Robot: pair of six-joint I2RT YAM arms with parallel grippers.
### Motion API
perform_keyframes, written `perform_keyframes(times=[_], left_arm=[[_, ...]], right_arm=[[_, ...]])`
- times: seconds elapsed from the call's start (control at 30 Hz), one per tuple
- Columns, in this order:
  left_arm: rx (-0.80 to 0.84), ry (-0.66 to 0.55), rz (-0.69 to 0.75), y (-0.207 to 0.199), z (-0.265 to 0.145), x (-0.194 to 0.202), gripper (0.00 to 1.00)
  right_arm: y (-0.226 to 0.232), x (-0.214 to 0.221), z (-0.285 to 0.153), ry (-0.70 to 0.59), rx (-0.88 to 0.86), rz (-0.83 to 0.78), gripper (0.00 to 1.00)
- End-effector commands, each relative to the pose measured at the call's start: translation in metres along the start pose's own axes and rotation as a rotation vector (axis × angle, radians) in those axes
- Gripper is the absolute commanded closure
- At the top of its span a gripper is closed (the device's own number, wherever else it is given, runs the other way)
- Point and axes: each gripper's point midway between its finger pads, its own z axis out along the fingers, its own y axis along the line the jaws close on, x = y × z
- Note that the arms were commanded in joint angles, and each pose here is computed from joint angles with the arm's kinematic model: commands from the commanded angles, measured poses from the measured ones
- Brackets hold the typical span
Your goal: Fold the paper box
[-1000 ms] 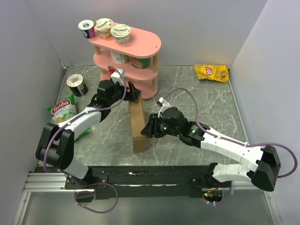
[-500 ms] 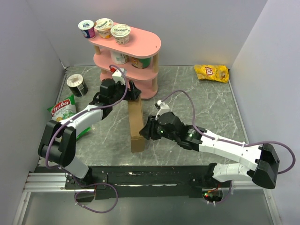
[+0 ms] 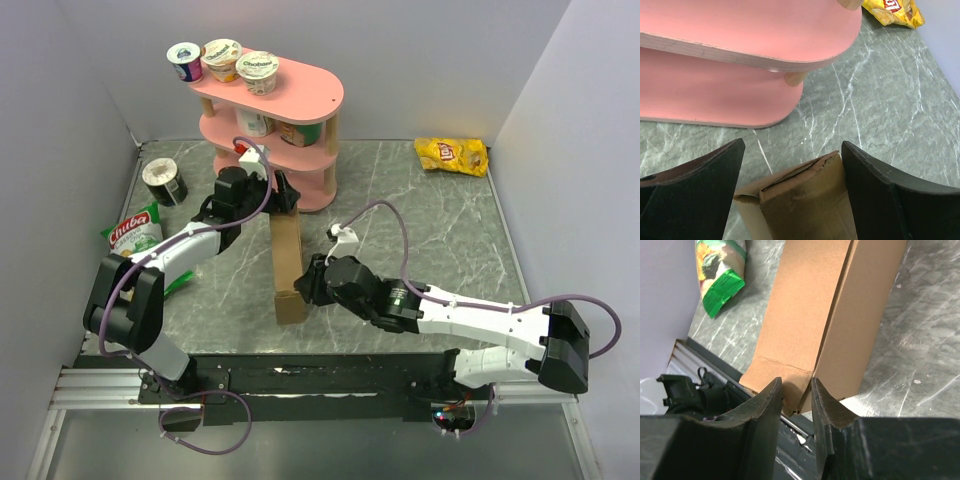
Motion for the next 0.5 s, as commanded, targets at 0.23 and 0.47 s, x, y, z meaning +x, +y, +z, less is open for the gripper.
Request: perform_keyframes(times=[0.23,0.47], left_arm=[[-0.173,0.173,0.007,0.044,-0.005,0.057,0.16],[-0.111,0.086,0.022,0.016,-0.005,-0.006,0.03]], right_arm=[[-0.122,0.118,-0.031,0.422,0.431,-0.278,1.00],[-0.104,0.060,-0.041,0.307,0.478,-0.254,0.57]])
